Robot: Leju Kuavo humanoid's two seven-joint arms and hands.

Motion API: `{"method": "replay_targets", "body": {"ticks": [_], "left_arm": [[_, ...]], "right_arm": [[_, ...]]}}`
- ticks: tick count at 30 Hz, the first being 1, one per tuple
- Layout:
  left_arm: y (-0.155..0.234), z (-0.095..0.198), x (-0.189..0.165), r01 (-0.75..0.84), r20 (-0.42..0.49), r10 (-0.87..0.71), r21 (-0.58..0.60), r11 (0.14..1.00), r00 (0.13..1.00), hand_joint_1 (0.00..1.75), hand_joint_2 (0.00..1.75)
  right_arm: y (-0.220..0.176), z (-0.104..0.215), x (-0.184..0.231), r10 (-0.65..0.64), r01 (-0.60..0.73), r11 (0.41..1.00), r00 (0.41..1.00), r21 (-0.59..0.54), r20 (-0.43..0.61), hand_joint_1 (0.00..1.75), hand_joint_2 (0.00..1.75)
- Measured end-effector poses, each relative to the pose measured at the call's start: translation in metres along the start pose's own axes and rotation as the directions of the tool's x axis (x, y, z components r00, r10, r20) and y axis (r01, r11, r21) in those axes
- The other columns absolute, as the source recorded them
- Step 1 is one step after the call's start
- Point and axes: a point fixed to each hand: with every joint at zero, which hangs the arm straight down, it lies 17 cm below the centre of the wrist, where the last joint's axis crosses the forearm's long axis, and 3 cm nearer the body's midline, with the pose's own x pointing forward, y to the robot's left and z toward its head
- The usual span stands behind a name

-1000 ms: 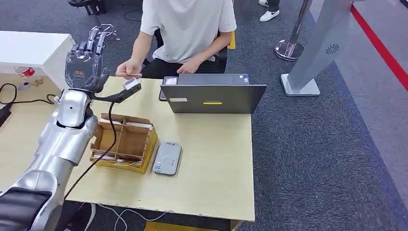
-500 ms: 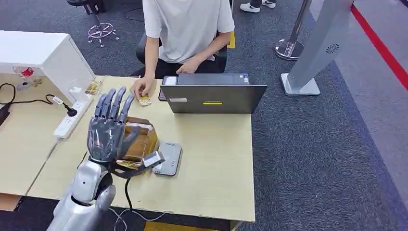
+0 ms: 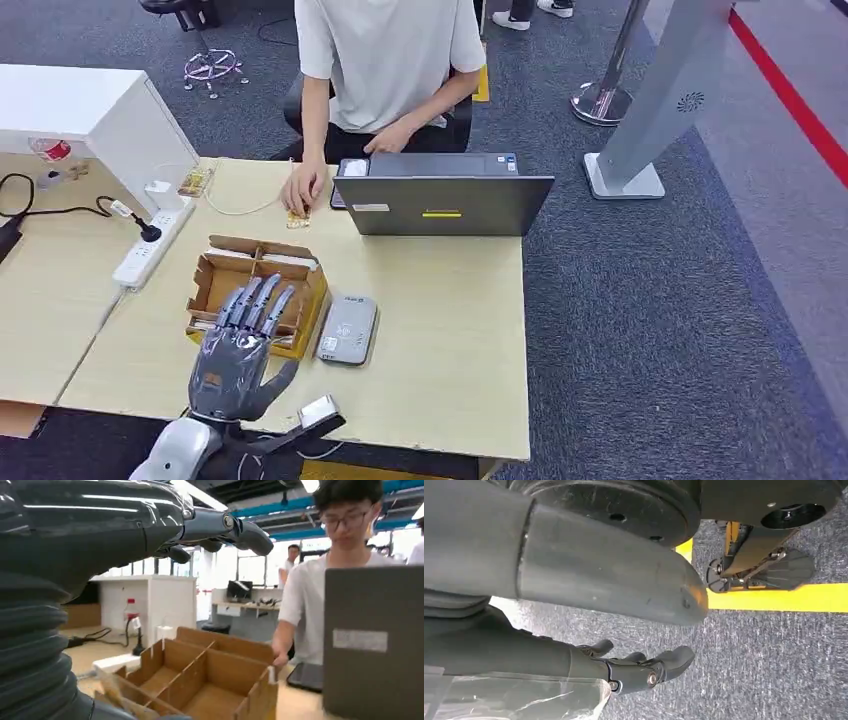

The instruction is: Pass the card to the sensor for recognition and then transmit it.

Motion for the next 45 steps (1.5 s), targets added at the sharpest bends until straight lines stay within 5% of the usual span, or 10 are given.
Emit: {"method": "replay_targets", "body": {"ticks": [45], "left_arm": [[-0.046,-0.009,-0.097,0.069,-0.205,-0.099,-0.147,0.987,0.974,0.0,1.75]], "right_arm": [[0.007,0.001,0.001,0.017,-0.018,0.999,1.0,0.039,0.008,0.0,0.0]]}}
